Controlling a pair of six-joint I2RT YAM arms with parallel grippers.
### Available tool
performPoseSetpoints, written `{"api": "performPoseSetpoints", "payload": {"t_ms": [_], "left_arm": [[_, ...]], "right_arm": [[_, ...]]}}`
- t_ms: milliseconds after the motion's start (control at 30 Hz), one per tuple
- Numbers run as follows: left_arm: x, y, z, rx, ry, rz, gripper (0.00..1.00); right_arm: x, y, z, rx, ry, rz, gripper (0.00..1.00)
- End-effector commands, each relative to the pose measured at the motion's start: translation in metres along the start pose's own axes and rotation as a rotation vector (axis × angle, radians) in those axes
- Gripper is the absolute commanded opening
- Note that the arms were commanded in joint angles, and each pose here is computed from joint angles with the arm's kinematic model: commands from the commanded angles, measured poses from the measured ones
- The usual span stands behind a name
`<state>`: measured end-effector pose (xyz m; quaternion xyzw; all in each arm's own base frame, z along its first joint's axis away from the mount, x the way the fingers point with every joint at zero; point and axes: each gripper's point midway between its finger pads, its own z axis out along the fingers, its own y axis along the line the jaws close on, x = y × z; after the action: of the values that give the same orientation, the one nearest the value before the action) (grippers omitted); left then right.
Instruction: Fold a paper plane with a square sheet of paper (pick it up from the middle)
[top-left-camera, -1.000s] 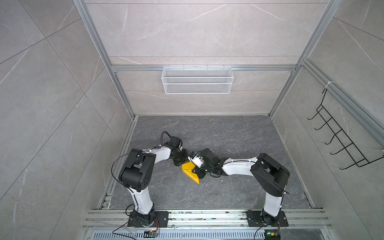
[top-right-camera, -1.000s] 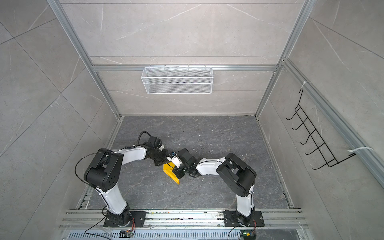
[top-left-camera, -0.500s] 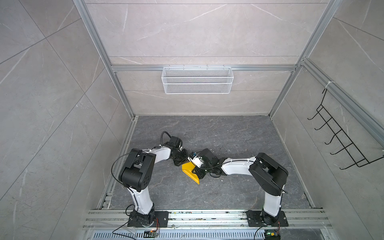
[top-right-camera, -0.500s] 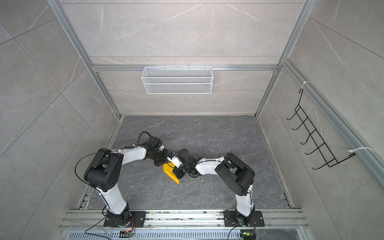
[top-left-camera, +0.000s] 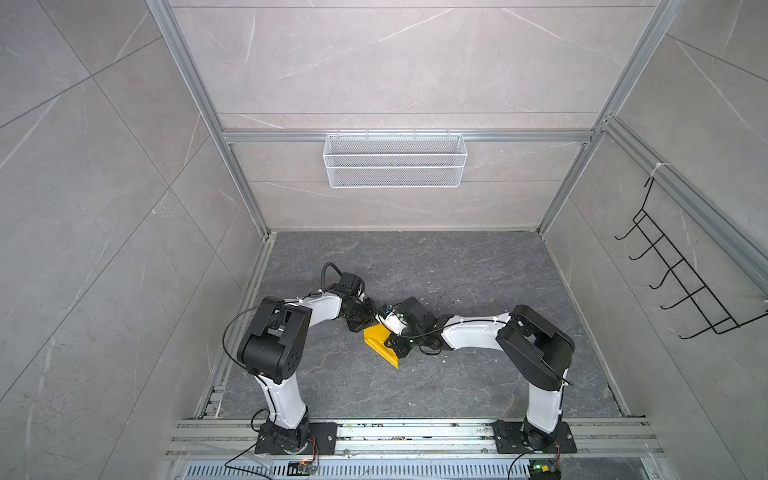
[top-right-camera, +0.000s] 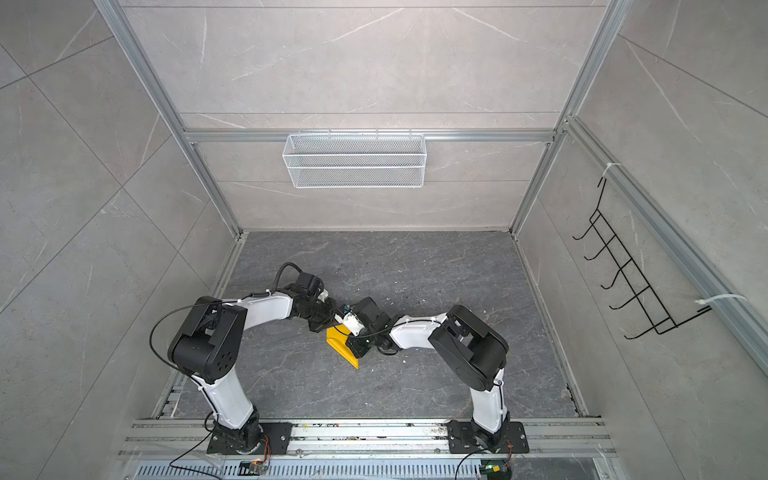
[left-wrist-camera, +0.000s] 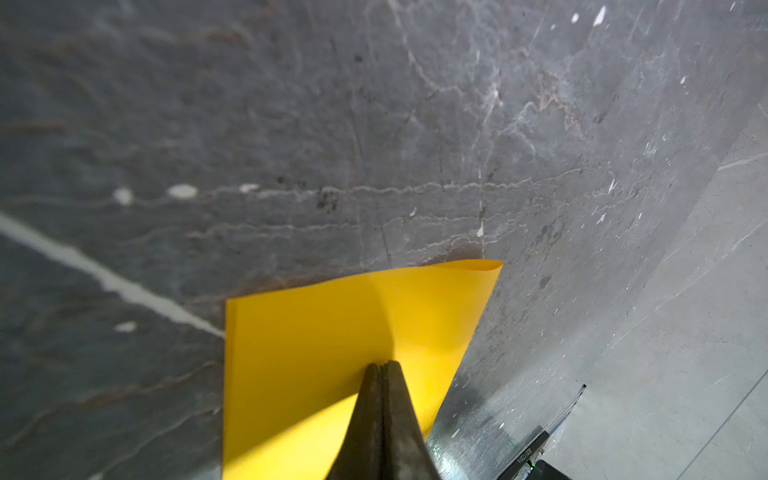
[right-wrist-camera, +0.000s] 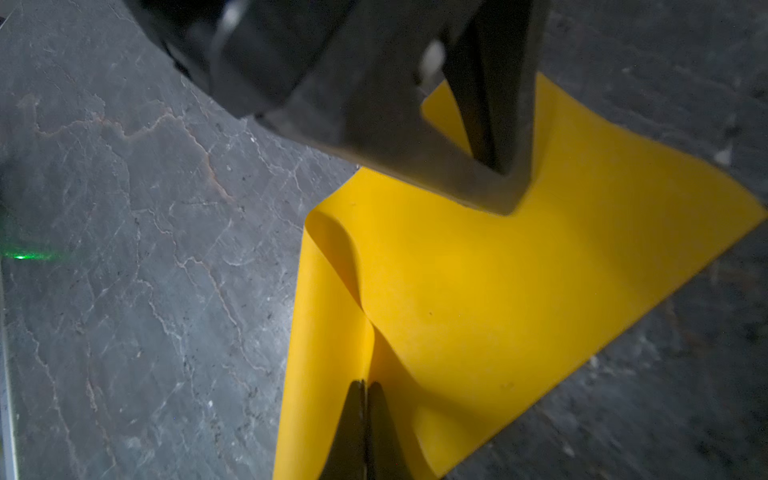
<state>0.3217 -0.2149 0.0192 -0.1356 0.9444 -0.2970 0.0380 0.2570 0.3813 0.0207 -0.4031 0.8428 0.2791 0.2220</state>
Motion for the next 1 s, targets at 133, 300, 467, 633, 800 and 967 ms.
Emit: {"api": "performPoseSetpoints", "payload": {"t_ms": [133, 300, 467, 633, 800, 967], "left_arm": [[0.014, 0.02, 0.009, -0.078, 0.06, -0.016, 0.0], [0.014, 0.021, 0.01, -0.079, 0.06, -0.017, 0.0], [0.014, 0.02, 0.009, -0.076, 0.058, -0.014, 0.0], [0.008, 0.01, 0.0, -0.054, 0.034, -0.012, 0.0], [-0.008, -0.006, -0.019, 0.001, -0.015, -0.013, 0.06], [-0.02, -0.01, -0.033, 0.031, -0.046, -0.031, 0.09]], "right_arm": [[0.002, -0.008, 0.005, 0.031, 0.02, 0.014, 0.05], [-0.002, -0.008, 0.002, 0.034, 0.008, 0.011, 0.05], [-0.001, -0.009, 0.003, 0.042, 0.015, 0.013, 0.05], [0.007, -0.01, 0.006, 0.038, 0.034, 0.021, 0.05], [0.01, -0.009, 0.005, 0.032, 0.035, 0.02, 0.05], [0.008, -0.008, 0.005, 0.026, 0.027, 0.018, 0.05]]}}
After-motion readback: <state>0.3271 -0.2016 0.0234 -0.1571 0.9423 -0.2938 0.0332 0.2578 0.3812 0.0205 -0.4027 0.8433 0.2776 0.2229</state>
